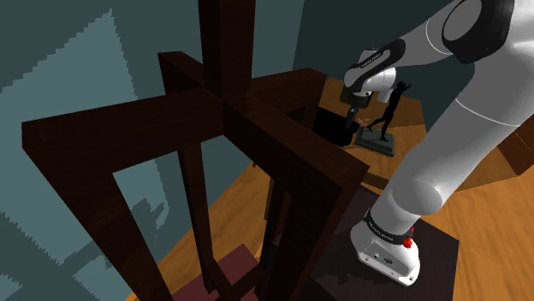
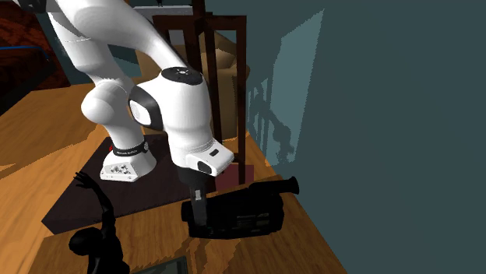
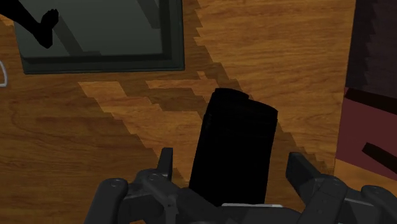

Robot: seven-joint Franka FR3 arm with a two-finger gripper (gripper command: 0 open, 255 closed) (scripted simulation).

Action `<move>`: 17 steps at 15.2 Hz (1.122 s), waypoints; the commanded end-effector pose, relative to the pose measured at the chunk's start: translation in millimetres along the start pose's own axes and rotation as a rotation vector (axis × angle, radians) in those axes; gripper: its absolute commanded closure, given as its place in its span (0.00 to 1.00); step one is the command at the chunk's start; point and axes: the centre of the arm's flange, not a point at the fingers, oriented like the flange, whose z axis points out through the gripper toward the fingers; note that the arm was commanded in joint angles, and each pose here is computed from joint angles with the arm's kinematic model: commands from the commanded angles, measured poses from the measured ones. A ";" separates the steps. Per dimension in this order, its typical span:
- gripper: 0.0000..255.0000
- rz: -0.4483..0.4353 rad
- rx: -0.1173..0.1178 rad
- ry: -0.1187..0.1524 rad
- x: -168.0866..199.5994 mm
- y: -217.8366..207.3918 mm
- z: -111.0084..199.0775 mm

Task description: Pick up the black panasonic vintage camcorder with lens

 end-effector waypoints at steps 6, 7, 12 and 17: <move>1.00 0.000 -0.001 0.000 -0.1 -0.6 13.6; 1.00 0.000 -0.001 0.000 -0.1 -0.6 13.6; 1.00 0.000 -0.001 0.000 0.1 -0.7 13.5; 1.00 0.000 -0.001 0.000 -1.2 0.4 -7.6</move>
